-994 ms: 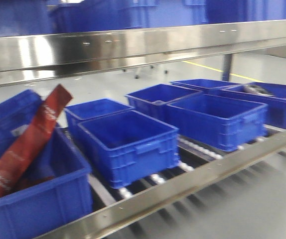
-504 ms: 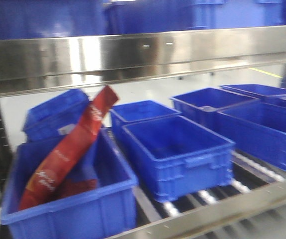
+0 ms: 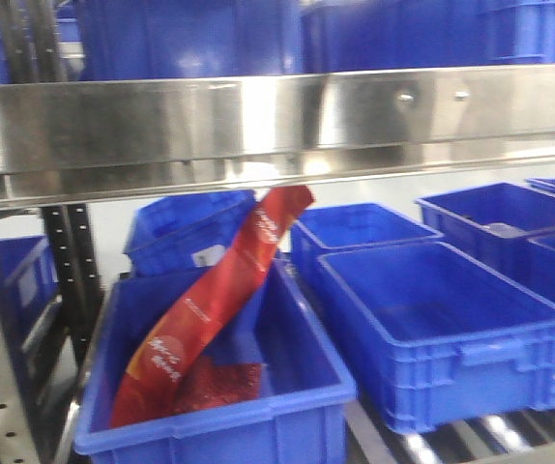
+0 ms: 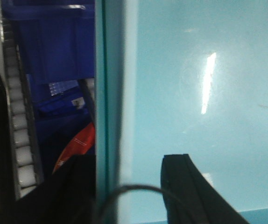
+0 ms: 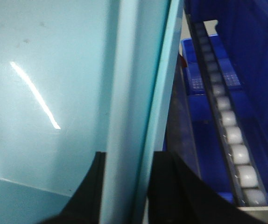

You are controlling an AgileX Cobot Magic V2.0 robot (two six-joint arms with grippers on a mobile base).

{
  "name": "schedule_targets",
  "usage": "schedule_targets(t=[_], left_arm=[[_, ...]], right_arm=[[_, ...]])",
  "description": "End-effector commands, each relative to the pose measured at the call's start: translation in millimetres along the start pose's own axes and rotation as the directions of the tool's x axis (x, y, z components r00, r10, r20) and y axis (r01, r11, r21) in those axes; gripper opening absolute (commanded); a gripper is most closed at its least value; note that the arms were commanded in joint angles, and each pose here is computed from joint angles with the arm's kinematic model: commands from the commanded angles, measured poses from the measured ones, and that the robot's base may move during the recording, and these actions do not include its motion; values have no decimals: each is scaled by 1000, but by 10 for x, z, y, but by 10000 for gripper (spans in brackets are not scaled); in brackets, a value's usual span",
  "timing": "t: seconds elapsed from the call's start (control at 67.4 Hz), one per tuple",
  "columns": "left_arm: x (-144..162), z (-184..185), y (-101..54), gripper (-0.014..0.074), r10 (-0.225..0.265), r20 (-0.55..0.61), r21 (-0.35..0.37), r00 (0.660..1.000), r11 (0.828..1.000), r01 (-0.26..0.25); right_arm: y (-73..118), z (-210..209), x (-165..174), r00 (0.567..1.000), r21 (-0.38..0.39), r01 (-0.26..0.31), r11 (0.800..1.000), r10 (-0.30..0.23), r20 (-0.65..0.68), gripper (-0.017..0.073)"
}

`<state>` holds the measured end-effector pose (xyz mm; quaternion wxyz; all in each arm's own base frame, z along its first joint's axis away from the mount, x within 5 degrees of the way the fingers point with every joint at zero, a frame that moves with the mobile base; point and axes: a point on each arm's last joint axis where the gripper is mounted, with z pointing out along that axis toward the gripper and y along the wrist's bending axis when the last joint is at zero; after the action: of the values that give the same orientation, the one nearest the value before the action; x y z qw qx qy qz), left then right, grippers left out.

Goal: Move two blue bins to right shelf middle
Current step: 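Turn the base toward the shelf of blue bins, holding the bin, then push the light-blue bin with both grippers onto the upper shelf level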

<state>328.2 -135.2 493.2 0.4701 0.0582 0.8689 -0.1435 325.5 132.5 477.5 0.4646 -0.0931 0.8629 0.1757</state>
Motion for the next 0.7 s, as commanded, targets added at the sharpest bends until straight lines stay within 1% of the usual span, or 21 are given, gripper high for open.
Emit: schedule_targets(t=[0.0, 0.682], left_arm=[[-100, -115, -48, -111, 20, 94, 42, 995, 999, -24], [-100, -115, -48, -111, 20, 94, 42, 995, 999, -24]], right_arm=[[51, -164, -149, 991, -40, -2, 999, 7, 135, -154], [51, -164, -149, 991, -40, -2, 999, 7, 135, -154]])
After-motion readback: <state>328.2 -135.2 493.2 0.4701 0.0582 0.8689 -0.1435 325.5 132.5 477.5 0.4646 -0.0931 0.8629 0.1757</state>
